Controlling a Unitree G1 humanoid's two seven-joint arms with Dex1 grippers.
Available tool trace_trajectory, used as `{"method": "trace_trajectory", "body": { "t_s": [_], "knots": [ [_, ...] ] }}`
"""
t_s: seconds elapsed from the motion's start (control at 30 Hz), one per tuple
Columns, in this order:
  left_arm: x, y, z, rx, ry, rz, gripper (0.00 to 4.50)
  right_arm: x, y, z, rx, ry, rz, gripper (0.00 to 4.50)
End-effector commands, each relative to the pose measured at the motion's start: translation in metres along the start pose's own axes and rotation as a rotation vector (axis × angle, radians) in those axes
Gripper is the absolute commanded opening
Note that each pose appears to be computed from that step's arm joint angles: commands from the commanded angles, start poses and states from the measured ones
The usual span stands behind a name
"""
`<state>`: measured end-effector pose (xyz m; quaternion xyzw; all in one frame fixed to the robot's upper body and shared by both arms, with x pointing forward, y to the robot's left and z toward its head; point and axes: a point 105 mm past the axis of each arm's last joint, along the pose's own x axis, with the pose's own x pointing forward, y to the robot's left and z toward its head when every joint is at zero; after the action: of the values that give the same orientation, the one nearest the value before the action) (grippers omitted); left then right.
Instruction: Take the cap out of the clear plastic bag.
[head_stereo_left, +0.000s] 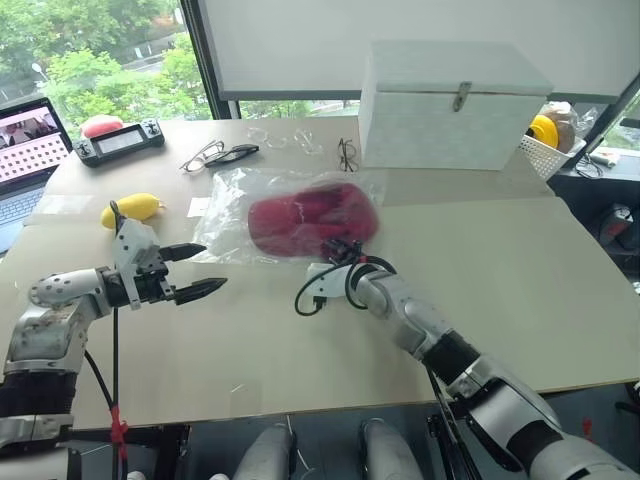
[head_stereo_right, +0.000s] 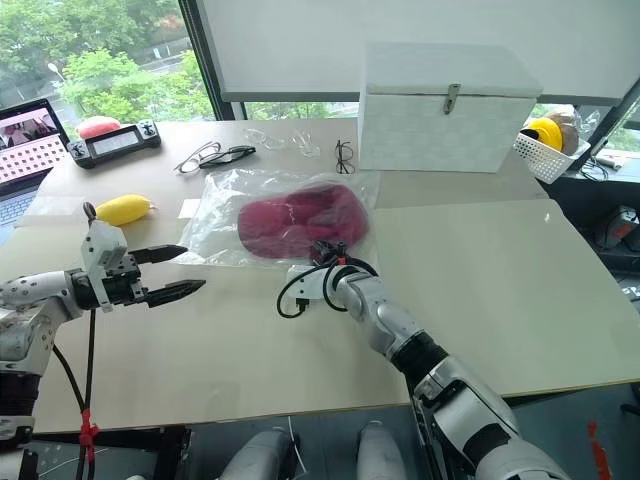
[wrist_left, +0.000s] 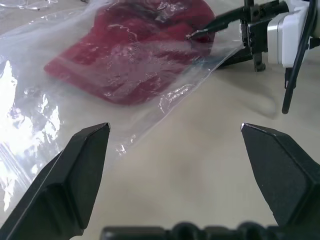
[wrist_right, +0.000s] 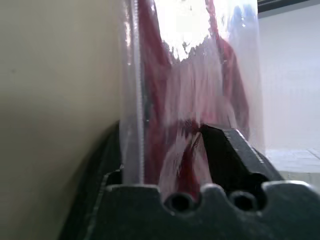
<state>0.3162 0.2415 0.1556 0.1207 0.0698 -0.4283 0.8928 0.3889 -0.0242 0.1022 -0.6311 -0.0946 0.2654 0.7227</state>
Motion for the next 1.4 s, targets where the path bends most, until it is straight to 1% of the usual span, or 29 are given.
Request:
{"method": "trace_trajectory", "body": {
  "t_s": [0.03,0.1,0.33,0.47,0.53,0.57,0.6,0.67,0.7,0.73,0.87,0.93,1.0,1.03,1.07,1.13,1.27,1.33,1.4],
  "knots": [
    [0.001,0.001,0.011,0.037,-0.021,0.001,4.5,-0.003,0.005,-0.015,0.017,0.056,0.018,0.67],
    [0.002,0.001,0.011,0.037,-0.02,0.0,4.5,-0.004,0.006,-0.015,0.022,0.055,0.022,0.01],
    [0.006,0.001,0.01,0.037,-0.017,-0.003,4.5,-0.006,0.011,-0.017,0.053,0.067,0.038,0.01],
    [0.009,0.003,0.011,0.035,-0.023,0.001,4.5,-0.012,0.006,-0.024,0.059,0.076,0.018,0.01],
    [0.011,0.003,0.012,0.032,-0.027,0.002,4.5,-0.018,0.003,-0.022,0.018,0.022,0.014,0.01],
    [0.011,0.003,0.012,0.031,-0.028,0.003,4.5,-0.023,0.002,-0.017,-0.013,-0.035,0.014,0.01],
    [0.012,0.003,0.012,0.03,-0.028,0.004,4.5,-0.03,0.001,-0.01,-0.049,-0.121,0.017,0.01],
    [0.014,0.004,0.011,0.025,-0.031,0.008,4.5,-0.052,0.009,0.005,-0.095,-0.308,0.069,0.01],
    [0.015,0.005,0.01,0.023,-0.032,0.009,4.5,-0.061,0.012,0.007,-0.101,-0.363,0.086,0.01],
    [0.015,0.005,0.009,0.02,-0.031,0.008,4.5,-0.071,0.018,0.003,-0.094,-0.397,0.124,0.01],
    [0.019,0.005,0.008,0.015,-0.033,0.001,4.5,-0.098,0.035,-0.019,-0.133,-0.451,0.246,0.01],
    [0.021,0.005,0.008,0.014,-0.035,-0.005,4.5,-0.107,0.043,-0.04,-0.177,-0.432,0.317,0.01],
    [0.023,0.006,0.008,0.013,-0.035,-0.008,4.5,-0.111,0.045,-0.078,-0.269,-0.335,0.386,0.01],
    [0.024,0.006,0.007,0.009,-0.034,-0.01,4.5,-0.107,0.039,-0.098,-0.318,-0.275,0.392,0.01],
    [0.025,0.007,0.007,0.006,-0.034,-0.011,4.5,-0.105,0.033,-0.11,-0.348,-0.239,0.393,0.01],
    [0.026,0.007,0.006,0.005,-0.031,-0.014,4.5,-0.1,0.024,-0.121,-0.39,-0.213,0.382,0.01],
    [0.031,0.009,0.006,0.002,-0.028,-0.024,4.5,-0.072,-0.007,-0.137,-0.513,-0.131,0.313,0.01],
    [0.035,0.01,0.008,0.005,-0.031,-0.035,4.5,-0.055,-0.023,-0.139,-0.518,-0.081,0.276,0.01],
    [0.037,0.01,0.009,0.008,-0.033,-0.041,4.5,-0.047,-0.031,-0.137,-0.521,-0.069,0.251,0.01]
  ]
}}
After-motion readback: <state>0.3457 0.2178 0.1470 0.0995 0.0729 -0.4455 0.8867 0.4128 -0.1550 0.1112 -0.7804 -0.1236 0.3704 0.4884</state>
